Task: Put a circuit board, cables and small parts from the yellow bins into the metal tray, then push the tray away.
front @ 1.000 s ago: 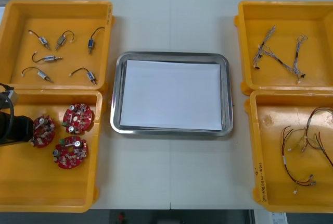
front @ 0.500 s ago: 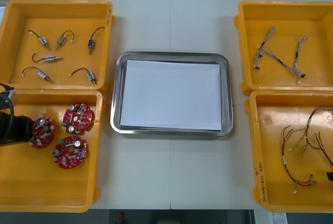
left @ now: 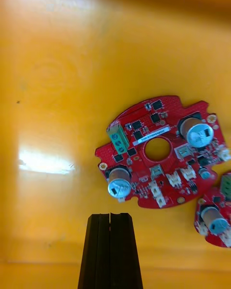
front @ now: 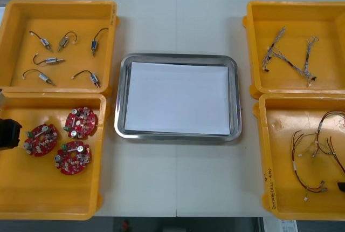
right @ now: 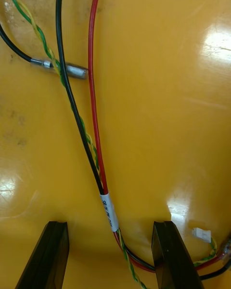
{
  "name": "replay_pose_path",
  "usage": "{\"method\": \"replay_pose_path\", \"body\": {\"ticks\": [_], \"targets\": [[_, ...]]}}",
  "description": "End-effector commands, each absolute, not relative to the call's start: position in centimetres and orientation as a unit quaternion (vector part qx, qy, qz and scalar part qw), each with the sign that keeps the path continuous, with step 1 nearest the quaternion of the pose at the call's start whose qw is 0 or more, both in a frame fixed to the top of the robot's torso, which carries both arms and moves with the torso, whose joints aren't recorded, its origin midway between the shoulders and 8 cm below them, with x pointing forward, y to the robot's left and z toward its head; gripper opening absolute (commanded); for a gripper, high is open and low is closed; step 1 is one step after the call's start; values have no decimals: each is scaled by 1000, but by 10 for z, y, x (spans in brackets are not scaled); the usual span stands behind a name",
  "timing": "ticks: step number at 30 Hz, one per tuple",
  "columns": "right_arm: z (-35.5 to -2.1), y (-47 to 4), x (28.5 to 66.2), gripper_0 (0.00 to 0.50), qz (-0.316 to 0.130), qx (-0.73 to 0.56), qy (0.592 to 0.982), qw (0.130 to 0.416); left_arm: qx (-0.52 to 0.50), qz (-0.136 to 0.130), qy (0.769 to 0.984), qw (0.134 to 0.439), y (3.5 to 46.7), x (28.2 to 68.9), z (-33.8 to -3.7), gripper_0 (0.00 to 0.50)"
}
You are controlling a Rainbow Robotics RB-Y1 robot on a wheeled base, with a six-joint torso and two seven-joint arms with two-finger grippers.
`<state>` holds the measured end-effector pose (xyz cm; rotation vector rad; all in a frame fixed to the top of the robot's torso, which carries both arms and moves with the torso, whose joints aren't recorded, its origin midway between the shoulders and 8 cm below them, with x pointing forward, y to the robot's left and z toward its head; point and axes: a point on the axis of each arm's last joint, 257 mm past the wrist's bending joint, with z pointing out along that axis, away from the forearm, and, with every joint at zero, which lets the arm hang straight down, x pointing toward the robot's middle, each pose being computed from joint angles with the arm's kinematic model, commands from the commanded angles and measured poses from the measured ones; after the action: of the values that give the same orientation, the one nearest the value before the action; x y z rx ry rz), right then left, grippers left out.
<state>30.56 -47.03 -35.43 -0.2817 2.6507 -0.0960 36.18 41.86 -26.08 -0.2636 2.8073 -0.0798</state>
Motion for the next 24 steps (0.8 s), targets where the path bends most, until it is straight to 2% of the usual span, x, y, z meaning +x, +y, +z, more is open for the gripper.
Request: {"method": "replay_pose_path", "body": {"ticks": [1,2,5,12,13,15,16,17,22,23,24], "targets": [[-362,-480,295,477,-50,-127,966,217,-96,-56,974,196,412,376,-220,0],[-363,-479,295,460,-49,-127,966,219,-95,-64,974,198,409,376,-218,0],[-365,-477,298,454,-46,-126,966,223,-92,-79,972,199,404,376,-213,0],[-367,-477,301,451,-45,-125,965,224,-87,-90,971,203,400,378,-209,0],[-367,-478,301,421,-45,-124,966,225,-86,-93,971,202,398,377,-210,0],[-367,-477,301,277,-45,-123,966,225,-86,-95,971,200,398,377,-210,0],[-367,-477,301,84,-44,-122,966,225,-86,-96,971,200,398,377,-210,0],[-367,-477,301,0,-43,-122,966,225,-86,-96,971,199,398,377,-211,0],[-366,-475,302,0,-42,-123,965,226,-86,-92,972,200,400,377,-211,8],[-365,-476,303,0,-43,-123,965,227,-86,-92,971,203,400,378,-210,174],[-363,-476,305,0,-43,-122,965,229,-88,-91,971,205,401,379,-210,380]]}}
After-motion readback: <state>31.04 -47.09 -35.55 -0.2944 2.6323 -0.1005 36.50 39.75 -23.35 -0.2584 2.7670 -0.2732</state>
